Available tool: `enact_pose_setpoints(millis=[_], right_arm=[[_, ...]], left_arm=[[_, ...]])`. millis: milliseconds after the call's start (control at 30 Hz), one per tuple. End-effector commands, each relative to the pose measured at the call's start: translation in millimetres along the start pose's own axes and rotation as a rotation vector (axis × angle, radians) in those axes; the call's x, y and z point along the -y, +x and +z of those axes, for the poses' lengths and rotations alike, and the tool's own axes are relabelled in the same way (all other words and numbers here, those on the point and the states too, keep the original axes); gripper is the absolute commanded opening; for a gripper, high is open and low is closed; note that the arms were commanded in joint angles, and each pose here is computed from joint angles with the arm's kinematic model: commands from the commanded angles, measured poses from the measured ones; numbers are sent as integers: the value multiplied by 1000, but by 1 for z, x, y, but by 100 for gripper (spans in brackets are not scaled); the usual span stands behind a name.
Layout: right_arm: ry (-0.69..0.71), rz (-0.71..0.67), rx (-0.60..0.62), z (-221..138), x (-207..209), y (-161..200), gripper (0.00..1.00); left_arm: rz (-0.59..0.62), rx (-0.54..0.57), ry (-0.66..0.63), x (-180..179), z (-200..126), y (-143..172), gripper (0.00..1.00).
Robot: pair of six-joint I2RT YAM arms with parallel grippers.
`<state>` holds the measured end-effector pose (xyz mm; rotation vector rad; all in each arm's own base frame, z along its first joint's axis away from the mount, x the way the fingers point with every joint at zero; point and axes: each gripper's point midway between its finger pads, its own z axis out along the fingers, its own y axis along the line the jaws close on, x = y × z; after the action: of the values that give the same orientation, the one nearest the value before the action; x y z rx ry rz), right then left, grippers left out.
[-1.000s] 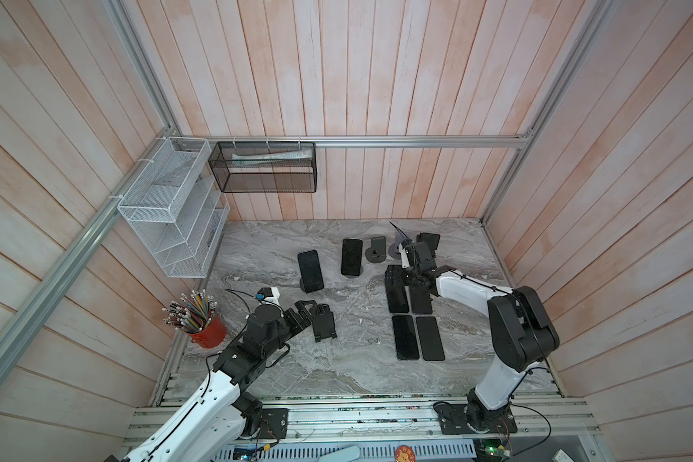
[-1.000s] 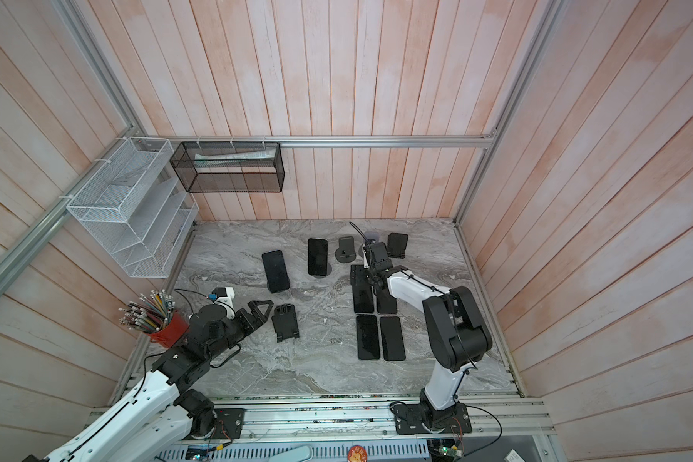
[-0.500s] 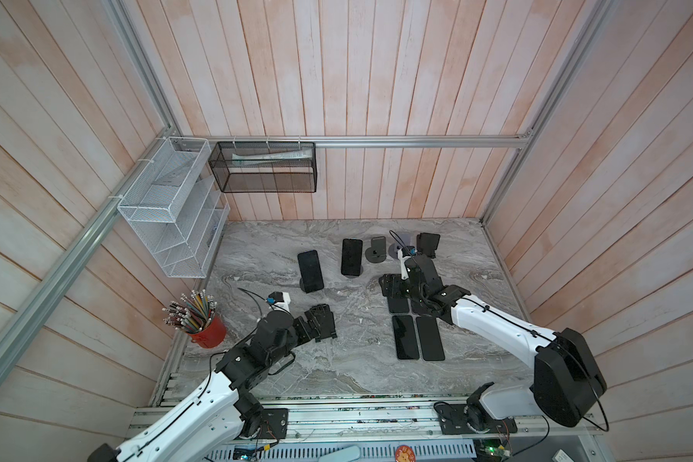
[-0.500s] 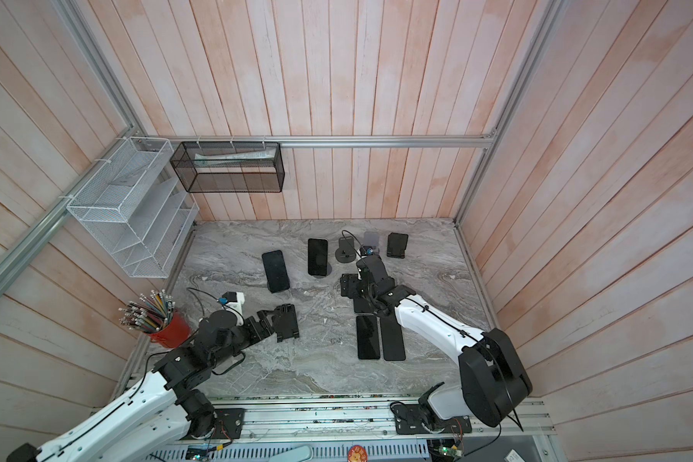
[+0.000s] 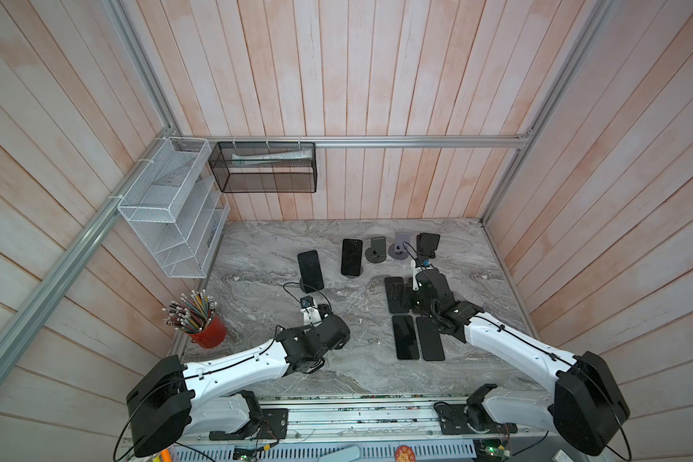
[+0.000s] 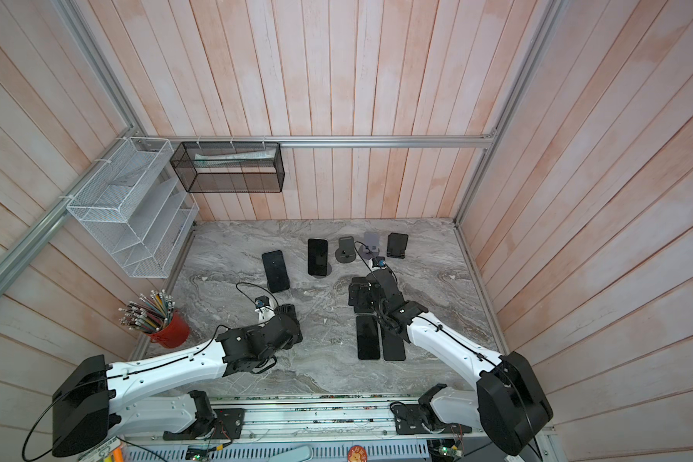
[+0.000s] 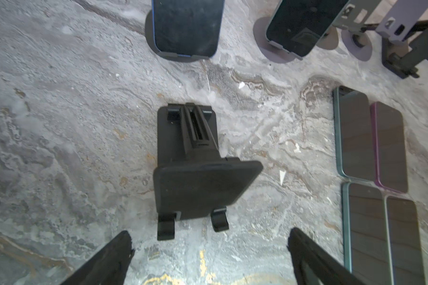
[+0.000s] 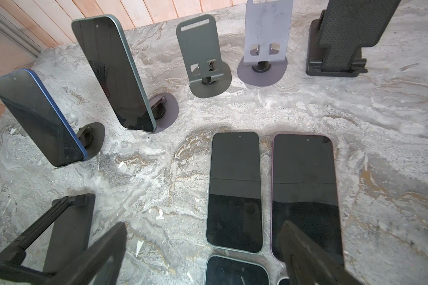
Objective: Remove the phone from the phone stand
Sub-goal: Pick up the phone stand from the center of the table.
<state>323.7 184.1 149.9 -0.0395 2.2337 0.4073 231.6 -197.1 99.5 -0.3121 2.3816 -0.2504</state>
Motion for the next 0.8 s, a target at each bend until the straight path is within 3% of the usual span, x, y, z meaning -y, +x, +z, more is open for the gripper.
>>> enact_pose_setpoints(millis=[0,200,467,767], right_arm=[[0,4,52,-3,2,-11,98],[-7,-6,49,-1,2,-10,98],[-27,-6,59,0,1,-11,98],[-35,-9,53,3,2,-6,98]], left_arm=[[-5,116,-47,0,2,-20,100],[30,165,75,19,12,-20,92],[118,161,-49,13,31,-21,91],[120,129,-106,-3,52,-25,86]])
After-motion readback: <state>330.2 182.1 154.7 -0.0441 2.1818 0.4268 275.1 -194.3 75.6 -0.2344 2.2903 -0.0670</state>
